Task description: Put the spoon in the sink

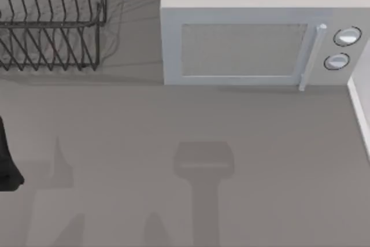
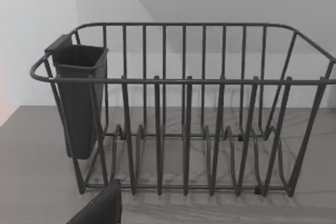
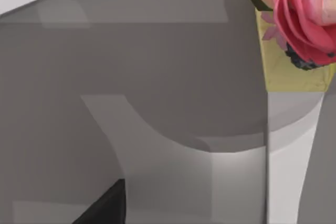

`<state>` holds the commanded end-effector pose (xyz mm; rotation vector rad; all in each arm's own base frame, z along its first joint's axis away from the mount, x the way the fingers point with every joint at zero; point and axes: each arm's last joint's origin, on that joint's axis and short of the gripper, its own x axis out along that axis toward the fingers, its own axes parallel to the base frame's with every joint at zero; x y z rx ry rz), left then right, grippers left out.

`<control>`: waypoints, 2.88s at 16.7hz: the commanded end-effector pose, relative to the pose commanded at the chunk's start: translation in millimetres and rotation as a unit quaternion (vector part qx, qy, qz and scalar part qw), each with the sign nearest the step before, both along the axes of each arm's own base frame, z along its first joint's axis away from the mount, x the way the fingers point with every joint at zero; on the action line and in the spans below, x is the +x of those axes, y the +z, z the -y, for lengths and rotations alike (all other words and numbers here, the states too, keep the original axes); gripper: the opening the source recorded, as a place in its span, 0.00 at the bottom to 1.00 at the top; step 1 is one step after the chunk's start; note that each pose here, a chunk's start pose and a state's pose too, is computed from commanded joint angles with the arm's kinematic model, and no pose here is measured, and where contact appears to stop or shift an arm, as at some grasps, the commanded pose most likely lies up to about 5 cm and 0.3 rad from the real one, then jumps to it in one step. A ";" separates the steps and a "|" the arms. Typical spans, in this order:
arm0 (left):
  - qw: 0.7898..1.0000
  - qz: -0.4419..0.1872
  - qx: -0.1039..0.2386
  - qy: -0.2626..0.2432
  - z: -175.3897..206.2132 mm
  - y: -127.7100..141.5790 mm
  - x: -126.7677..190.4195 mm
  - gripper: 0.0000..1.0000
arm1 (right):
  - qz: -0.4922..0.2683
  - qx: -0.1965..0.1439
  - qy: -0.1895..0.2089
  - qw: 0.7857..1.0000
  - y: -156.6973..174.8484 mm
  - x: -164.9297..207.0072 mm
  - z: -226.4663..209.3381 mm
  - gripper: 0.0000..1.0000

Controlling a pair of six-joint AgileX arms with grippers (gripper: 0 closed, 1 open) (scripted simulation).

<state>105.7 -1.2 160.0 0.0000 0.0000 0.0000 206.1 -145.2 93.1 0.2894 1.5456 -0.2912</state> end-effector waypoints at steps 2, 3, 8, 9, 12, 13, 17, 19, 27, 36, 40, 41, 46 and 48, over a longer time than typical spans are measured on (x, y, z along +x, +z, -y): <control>1.000 0.000 0.000 0.000 0.0 0.0 0.0 1.00 | 0.000 0.000 0.000 1.000 0.0 0.0 0.0 0.00; 1.000 0.000 0.000 0.000 0.0 0.0 0.0 1.00 | 0.000 0.000 0.000 1.000 0.0 0.0 0.0 0.00; 1.000 0.000 0.000 0.000 0.0 0.0 0.0 1.00 | 0.000 0.000 0.000 1.000 0.0 0.0 0.0 0.00; 1.000 0.000 0.000 0.000 0.0 0.0 0.0 1.00 | 0.019 -0.007 0.000 1.000 21.6 1.6 1.2 0.00; 1.000 0.000 0.000 0.000 0.0 0.0 0.0 1.00 | 0.025 -0.012 -0.001 1.000 33.4 4.9 4.6 0.00; 1.000 0.000 0.000 0.000 0.0 0.0 0.0 1.00 | 0.027 -0.013 -0.002 1.000 42.2 6.6 6.3 0.00; 1.000 0.000 0.000 0.000 0.0 0.0 0.0 1.00 | -0.003 0.008 -0.002 1.000 75.8 3.4 4.0 0.00; 1.000 0.000 0.000 0.000 0.0 0.0 0.0 1.00 | 0.002 0.004 -0.002 1.000 99.4 2.6 2.9 0.00; 1.000 0.000 0.000 0.000 0.0 0.0 0.0 1.00 | 0.016 -0.005 -0.001 1.000 120.4 3.9 2.0 0.00; 1.000 0.000 0.000 0.000 0.0 0.0 0.0 1.00 | -0.016 0.010 -0.002 1.000 140.7 114.3 21.8 0.00; 1.000 0.000 0.000 0.000 0.0 0.0 0.0 1.00 | -0.017 0.008 -0.002 1.000 143.2 190.8 14.6 0.00; 1.000 0.000 0.000 0.000 0.0 0.0 0.0 1.00 | -0.017 0.008 -0.002 1.000 140.8 207.6 9.4 0.00; 1.000 0.000 0.000 0.000 0.0 0.0 0.0 1.00 | -0.008 0.003 -0.003 1.000 122.8 268.0 -30.2 0.00; 1.000 0.000 0.000 0.000 0.0 0.0 0.0 1.00 | 0.002 0.000 -0.002 1.000 117.8 281.1 -47.7 0.00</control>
